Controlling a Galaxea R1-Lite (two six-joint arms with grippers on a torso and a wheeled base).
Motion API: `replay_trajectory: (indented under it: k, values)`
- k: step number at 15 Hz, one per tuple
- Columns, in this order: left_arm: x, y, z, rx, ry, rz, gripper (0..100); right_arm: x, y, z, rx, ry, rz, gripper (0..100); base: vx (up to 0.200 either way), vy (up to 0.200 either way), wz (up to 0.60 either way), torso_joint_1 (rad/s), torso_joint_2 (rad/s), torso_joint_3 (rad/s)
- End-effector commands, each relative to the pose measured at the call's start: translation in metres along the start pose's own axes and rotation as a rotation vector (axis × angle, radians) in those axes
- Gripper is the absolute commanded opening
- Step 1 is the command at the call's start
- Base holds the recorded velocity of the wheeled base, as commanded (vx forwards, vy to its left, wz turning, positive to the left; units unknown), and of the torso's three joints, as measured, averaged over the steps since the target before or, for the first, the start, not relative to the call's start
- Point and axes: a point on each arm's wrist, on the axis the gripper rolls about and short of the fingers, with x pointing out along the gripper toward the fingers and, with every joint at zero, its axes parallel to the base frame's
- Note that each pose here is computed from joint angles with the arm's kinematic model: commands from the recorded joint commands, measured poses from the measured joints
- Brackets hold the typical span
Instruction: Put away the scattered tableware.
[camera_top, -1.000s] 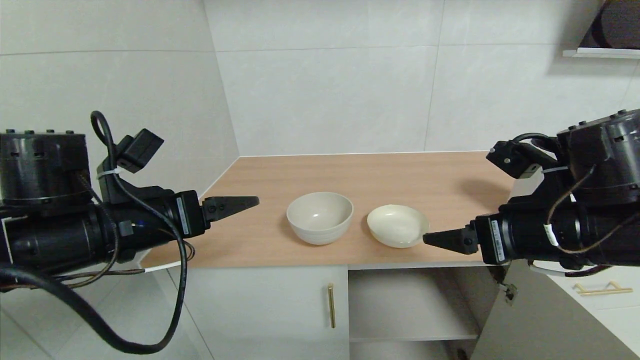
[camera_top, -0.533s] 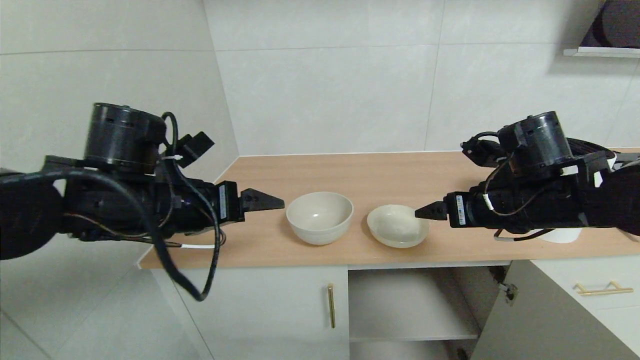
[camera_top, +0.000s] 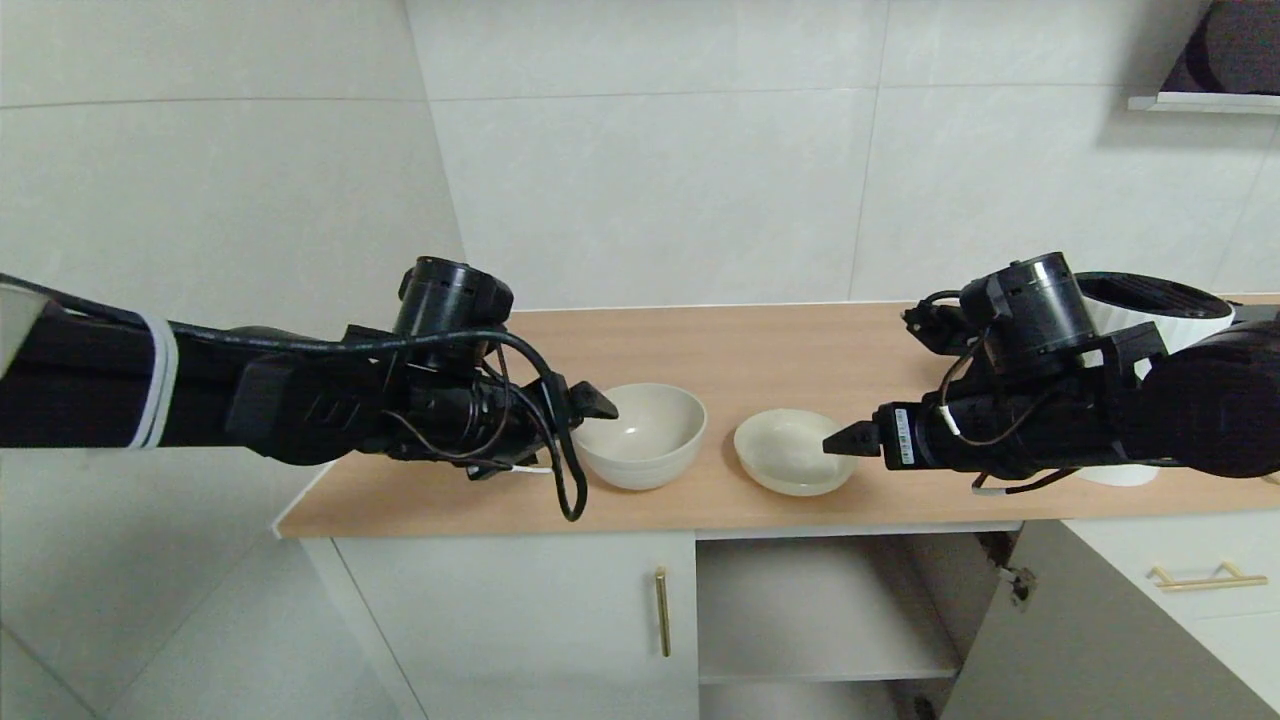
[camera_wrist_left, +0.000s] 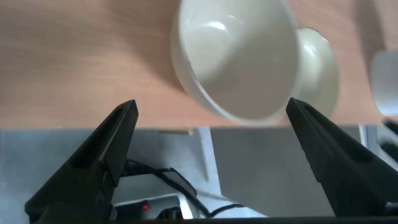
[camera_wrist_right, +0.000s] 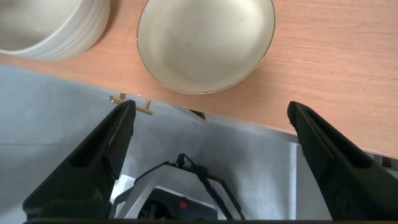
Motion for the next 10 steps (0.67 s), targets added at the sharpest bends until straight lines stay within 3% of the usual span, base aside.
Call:
replay_trajectory:
  k: [1, 4, 6, 7, 10]
  values:
    - [0.019, 0.003, -0.004, -0.005, 0.026, 0.027, 100, 0.003, 0.000, -0.001, -0.001, 0.009, -0.003, 100, 0.000, 0.000, 0.00, 0.000, 0.00, 0.000]
    - [0.034, 0.002, -0.008, 0.006, -0.018, 0.058, 100, 0.000, 0.000, -0.001, 0.001, 0.003, -0.002, 100, 0.000, 0.000, 0.00, 0.000, 0.00, 0.000]
    - [0.039, 0.003, -0.009, 0.005, -0.018, 0.067, 100, 0.001, 0.000, -0.001, 0.001, 0.004, -0.002, 100, 0.000, 0.000, 0.00, 0.000, 0.00, 0.000]
    - [0.039, 0.003, -0.009, 0.007, -0.018, 0.067, 0, 0.001, 0.000, -0.001, 0.001, 0.004, -0.002, 100, 0.000, 0.000, 0.00, 0.000, 0.00, 0.000]
    - [0.036, 0.001, -0.008, 0.006, -0.024, 0.057, 0, 0.001, 0.000, -0.001, 0.001, 0.006, -0.003, 100, 0.000, 0.000, 0.00, 0.000, 0.00, 0.000]
